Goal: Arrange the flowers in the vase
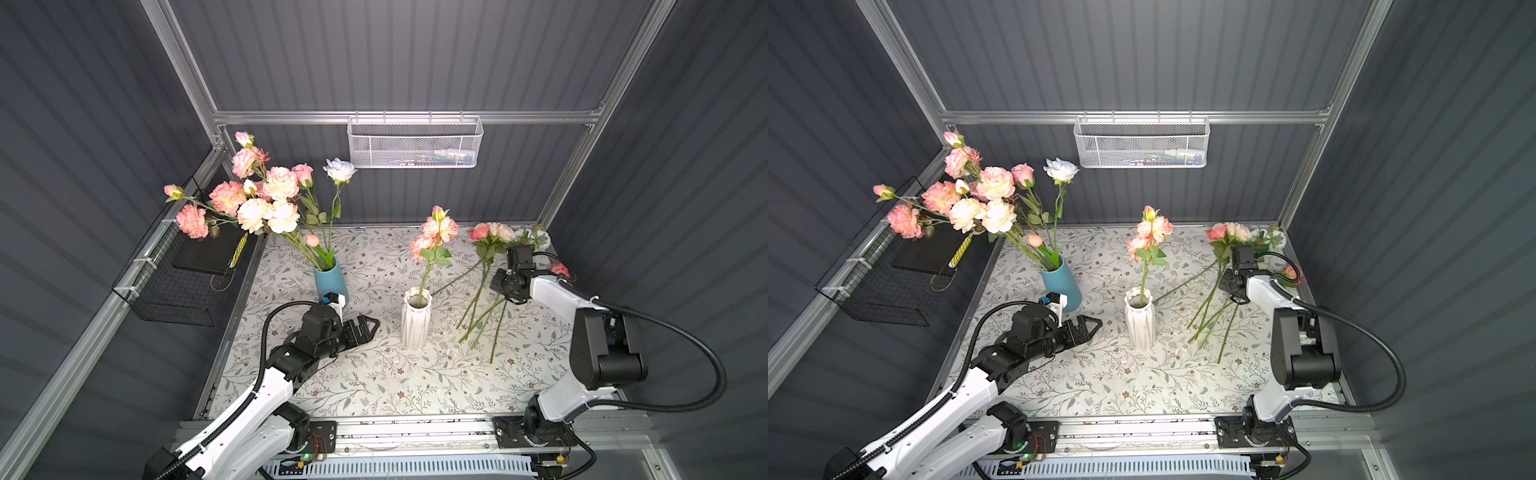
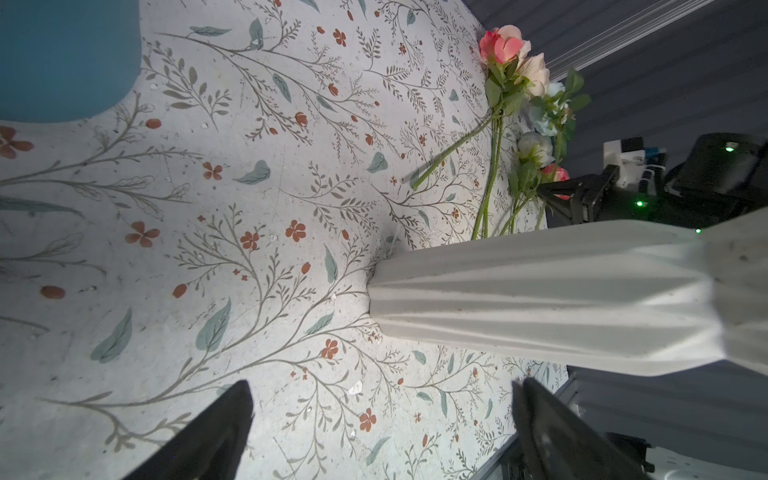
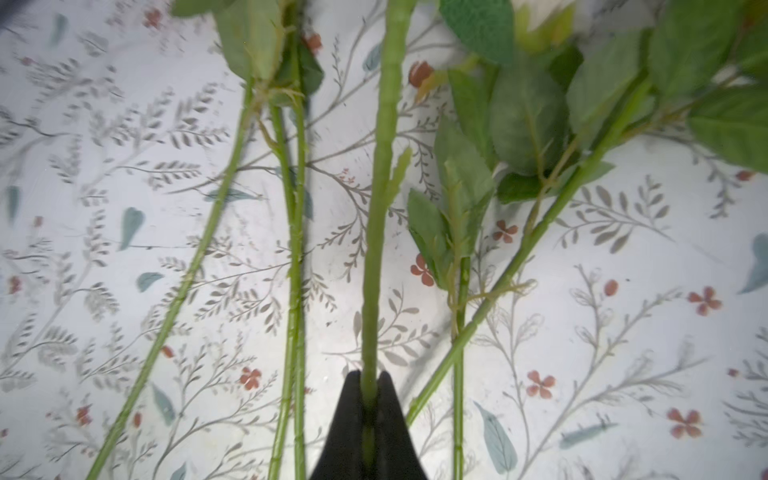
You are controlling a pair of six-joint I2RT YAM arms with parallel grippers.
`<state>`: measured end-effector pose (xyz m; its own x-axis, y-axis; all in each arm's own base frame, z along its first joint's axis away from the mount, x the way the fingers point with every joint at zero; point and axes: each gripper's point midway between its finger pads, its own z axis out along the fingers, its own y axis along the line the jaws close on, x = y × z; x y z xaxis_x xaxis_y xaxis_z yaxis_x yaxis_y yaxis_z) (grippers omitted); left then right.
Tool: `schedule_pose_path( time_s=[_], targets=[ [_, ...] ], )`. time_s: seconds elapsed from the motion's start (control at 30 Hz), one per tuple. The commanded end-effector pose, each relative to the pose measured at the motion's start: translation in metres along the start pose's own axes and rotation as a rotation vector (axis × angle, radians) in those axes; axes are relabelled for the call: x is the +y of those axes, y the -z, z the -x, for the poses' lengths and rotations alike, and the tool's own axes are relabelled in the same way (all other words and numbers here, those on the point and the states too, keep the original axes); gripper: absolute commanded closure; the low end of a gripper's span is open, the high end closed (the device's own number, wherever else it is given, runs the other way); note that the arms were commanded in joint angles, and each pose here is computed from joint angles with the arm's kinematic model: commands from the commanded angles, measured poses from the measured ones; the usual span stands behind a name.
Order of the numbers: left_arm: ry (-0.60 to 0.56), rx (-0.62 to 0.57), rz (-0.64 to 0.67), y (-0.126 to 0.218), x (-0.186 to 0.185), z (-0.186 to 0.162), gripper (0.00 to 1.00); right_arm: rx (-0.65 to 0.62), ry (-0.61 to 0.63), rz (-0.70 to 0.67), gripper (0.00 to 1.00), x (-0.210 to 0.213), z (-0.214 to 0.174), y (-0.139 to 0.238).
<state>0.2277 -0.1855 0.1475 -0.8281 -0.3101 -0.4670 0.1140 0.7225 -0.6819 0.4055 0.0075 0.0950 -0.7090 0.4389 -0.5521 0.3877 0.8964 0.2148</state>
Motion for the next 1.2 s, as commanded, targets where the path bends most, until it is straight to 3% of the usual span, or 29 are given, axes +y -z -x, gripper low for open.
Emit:
schedule_pose_path(
  time_s=[0.0, 0.5, 0.87, 1.07, 1.17],
  targets=[
    [-0.023, -0.010, -0.005, 0.003, -0.006, 0.005, 0.00, -0.139, 0.043, 0.106, 1.00, 0.022, 0.019, 0.033],
    [-0.127, -0.099, -0.119, 0.048, -0.060, 0.037, 0.00, -0.508, 0.114, 0.391, 1.00, 0.063, 0.005, 0.195],
    [-0.289, -0.154, -0.342, 0.096, -0.124, 0.049, 0.00, -0.680, 0.278, 0.854, 1.00, 0.103, -0.013, 0.341],
    [-0.370, -0.167, -0.467, 0.122, -0.162, 0.056, 0.02, -0.642, 0.444, 1.151, 1.00, 0.136, -0.036, 0.414],
    [-0.407, -0.174, -0.536, 0.137, -0.183, 0.060, 0.09, -0.586, 0.514, 1.276, 1.00, 0.156, -0.053, 0.436]
  ],
)
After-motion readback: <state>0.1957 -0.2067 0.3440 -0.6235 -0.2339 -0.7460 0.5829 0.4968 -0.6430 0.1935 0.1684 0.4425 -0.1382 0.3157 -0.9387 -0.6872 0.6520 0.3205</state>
